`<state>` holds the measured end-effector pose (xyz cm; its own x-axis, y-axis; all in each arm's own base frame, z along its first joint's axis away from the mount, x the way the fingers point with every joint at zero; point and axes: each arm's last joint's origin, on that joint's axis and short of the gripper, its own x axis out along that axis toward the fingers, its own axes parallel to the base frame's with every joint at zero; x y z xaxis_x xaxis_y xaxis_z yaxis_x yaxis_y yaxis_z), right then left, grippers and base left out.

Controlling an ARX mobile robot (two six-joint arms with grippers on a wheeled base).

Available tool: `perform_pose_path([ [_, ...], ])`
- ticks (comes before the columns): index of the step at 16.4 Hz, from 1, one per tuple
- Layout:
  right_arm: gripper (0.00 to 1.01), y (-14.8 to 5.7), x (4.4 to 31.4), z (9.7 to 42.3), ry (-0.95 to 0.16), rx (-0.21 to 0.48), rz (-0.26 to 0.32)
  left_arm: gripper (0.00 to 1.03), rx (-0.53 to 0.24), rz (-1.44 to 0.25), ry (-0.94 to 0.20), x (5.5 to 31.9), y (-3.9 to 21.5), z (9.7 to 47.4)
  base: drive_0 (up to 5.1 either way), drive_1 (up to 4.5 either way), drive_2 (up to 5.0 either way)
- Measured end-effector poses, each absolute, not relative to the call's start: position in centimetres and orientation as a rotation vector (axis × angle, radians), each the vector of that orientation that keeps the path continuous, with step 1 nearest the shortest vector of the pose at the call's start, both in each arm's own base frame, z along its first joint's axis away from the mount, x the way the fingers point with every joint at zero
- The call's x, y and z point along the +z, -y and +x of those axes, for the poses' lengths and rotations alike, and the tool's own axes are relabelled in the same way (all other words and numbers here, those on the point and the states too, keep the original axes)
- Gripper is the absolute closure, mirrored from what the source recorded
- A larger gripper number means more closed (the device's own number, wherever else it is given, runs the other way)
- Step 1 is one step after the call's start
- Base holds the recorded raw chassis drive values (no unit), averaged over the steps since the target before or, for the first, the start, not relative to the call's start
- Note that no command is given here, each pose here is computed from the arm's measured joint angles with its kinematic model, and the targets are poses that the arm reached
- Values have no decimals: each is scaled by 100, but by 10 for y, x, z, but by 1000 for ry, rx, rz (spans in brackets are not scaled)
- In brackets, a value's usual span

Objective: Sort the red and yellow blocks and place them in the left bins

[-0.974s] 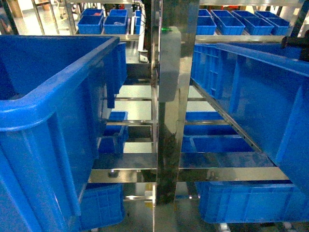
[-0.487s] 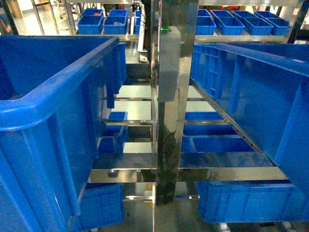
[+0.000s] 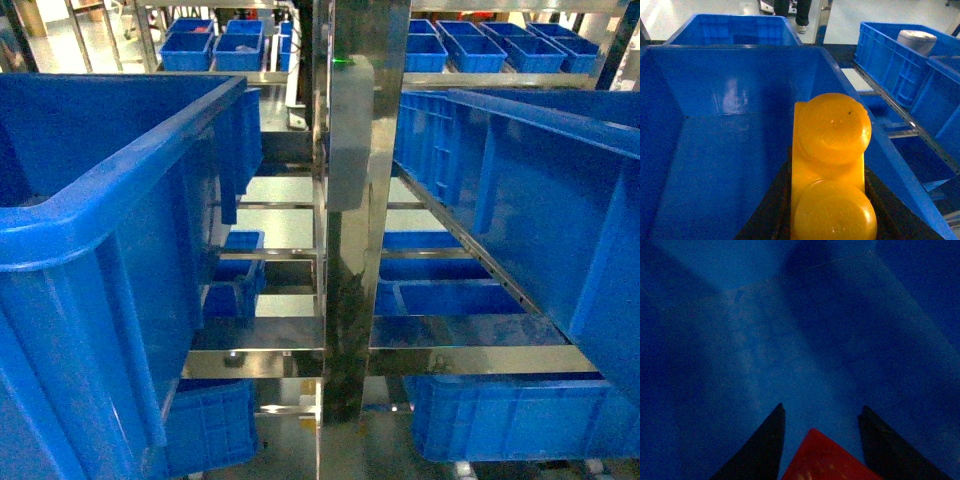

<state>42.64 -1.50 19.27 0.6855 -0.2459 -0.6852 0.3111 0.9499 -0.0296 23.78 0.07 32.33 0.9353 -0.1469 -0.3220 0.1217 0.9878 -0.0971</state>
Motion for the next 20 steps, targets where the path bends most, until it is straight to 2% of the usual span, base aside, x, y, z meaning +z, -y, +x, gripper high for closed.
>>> perform_pose_path([
  [4,22,12,203,420,-671,-326,93,77,-138,-76,-335,323,-1,238,0,0,0],
  [6,1,6,235,394,-609,-295,125,77,-138,-76,-335,323,-1,238,0,0,0],
  [8,3,-6,274,349,-526,-205,194,77,-137,-76,-335,323,-1,238,0,0,0],
  [11,3,-28,288,274,-561,-79,310,77,-137,-76,-335,323,-1,238,0,0,0],
  [12,3,-34,299,244,-538,-39,337,77,-138,-76,-335,323,-1,238,0,0,0],
  [13,3,-35,301,240,-531,-33,341,77,-138,-76,-335,323,-1,238,0,0,0],
  [15,3,-38,333,188,-400,51,367,77,-138,-76,-335,323,-1,238,0,0,0],
  [16,3,-33,336,162,-368,58,363,77,-137,-76,-335,323,-1,238,0,0,0],
  [17,3,-28,325,150,-375,33,329,77,-137,-76,-335,323,-1,238,0,0,0],
  [18,3,-25,312,141,-369,10,269,77,-138,-76,-334,323,-1,238,0,0,0],
  [20,3,-14,283,119,-428,29,137,77,-142,-76,-335,323,0,238,0,0,0],
])
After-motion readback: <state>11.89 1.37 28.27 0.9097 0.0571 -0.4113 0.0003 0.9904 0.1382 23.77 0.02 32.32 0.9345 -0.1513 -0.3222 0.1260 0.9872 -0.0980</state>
